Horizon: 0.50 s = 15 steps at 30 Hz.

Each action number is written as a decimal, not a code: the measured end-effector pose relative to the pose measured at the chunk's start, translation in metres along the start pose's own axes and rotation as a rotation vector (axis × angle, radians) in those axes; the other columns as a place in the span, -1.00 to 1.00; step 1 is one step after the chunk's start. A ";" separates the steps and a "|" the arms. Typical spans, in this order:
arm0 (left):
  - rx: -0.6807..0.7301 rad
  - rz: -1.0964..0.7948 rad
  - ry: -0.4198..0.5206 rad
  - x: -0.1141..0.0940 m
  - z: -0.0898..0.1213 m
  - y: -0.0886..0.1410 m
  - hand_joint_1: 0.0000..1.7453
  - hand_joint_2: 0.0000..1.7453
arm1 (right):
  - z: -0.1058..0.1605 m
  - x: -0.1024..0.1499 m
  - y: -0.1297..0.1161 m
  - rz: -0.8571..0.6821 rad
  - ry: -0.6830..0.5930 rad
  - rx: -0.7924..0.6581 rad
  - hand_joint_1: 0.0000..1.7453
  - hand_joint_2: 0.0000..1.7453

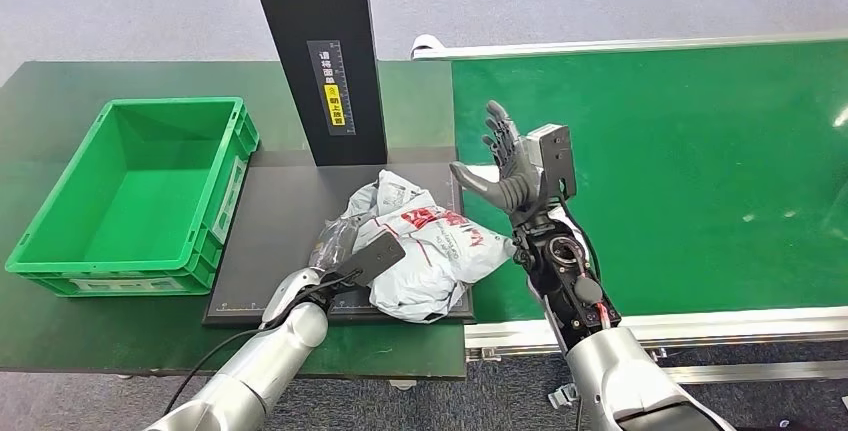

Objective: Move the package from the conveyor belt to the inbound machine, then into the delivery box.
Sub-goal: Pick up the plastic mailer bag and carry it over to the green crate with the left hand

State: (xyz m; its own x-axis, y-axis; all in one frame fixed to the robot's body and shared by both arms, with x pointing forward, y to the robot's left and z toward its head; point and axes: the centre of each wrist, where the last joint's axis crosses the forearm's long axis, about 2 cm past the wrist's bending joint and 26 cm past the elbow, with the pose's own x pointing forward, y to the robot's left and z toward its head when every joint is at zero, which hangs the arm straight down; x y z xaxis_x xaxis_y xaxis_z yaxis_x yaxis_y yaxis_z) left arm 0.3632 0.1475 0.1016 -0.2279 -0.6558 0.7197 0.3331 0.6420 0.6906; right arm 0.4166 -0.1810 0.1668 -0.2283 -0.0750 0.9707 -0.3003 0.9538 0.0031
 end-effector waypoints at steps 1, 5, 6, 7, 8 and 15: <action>0.000 0.001 0.000 0.000 0.000 0.000 0.73 1.00 | 0.000 0.000 0.000 0.013 0.009 0.004 -1.00 1.00; 0.003 0.016 -0.006 0.000 0.000 0.000 0.93 1.00 | -0.004 -0.001 0.001 0.262 0.137 0.031 -1.00 1.00; 0.005 0.020 -0.008 0.000 0.000 0.000 0.94 1.00 | -0.005 -0.001 0.002 0.347 0.171 0.039 -1.00 1.00; 0.008 0.025 -0.012 0.000 0.000 0.000 0.95 1.00 | -0.005 -0.002 0.003 0.422 0.199 0.053 -1.00 1.00; 0.012 0.031 -0.018 0.000 0.001 0.000 0.96 1.00 | -0.006 -0.003 0.005 0.483 0.220 0.069 -1.00 1.00; 0.232 0.126 -0.214 0.000 0.015 -0.003 1.00 1.00 | -0.005 -0.007 0.006 0.582 0.235 0.181 -1.00 1.00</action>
State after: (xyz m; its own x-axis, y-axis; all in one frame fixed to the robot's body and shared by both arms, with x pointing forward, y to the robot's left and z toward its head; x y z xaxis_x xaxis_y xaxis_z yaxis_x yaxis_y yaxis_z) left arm 0.3488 0.1522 0.1006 -0.3931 -0.4837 0.7820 0.1587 0.8020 0.5759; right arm 0.4210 -0.1735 0.1610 -0.1980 0.5241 0.8283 -0.3448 0.7538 -0.5594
